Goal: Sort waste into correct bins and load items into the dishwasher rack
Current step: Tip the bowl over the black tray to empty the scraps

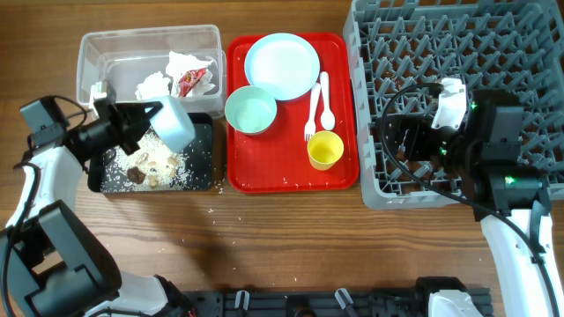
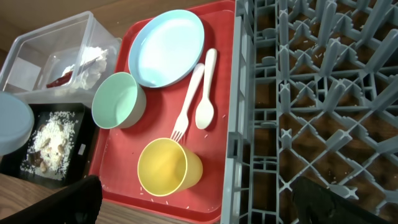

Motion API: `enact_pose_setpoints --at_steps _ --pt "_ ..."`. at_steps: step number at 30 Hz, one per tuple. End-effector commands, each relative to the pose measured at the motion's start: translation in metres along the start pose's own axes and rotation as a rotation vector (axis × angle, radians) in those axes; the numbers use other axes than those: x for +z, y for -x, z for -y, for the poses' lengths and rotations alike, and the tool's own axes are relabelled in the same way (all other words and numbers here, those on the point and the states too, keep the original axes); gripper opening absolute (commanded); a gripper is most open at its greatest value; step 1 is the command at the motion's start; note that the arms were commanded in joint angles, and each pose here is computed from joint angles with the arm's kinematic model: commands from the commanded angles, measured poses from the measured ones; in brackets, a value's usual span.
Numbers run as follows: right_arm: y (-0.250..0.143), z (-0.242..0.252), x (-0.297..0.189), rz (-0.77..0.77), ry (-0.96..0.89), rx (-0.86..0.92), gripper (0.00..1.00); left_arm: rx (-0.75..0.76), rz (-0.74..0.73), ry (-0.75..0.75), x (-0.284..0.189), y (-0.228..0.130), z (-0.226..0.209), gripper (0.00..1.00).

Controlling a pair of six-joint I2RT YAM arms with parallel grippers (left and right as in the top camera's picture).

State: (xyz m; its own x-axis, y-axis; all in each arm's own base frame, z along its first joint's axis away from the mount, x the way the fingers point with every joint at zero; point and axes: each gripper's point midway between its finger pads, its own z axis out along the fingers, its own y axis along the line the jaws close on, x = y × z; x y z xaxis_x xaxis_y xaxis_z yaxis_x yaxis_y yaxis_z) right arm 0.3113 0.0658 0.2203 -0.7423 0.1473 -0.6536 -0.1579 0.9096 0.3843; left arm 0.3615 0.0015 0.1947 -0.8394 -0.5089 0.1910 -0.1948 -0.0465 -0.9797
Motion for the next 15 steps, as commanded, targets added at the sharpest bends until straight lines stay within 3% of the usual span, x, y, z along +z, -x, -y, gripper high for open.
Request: enact_pose_setpoints --at_steps 1,7,15 --pt "0.006 -0.001 -0.001 0.011 -0.006 -0.005 1.00 -0.060 -0.057 -0.045 0.003 -0.009 0.028 0.04" --pt "0.005 0.000 -0.001 0.010 -0.010 -0.005 1.00 -0.032 -0.062 -0.031 0.010 -0.010 0.031 0.04" --pt "0.006 0.000 -0.001 0.012 -0.010 -0.006 1.00 0.147 -0.097 0.009 0.039 -0.035 0.055 0.04"
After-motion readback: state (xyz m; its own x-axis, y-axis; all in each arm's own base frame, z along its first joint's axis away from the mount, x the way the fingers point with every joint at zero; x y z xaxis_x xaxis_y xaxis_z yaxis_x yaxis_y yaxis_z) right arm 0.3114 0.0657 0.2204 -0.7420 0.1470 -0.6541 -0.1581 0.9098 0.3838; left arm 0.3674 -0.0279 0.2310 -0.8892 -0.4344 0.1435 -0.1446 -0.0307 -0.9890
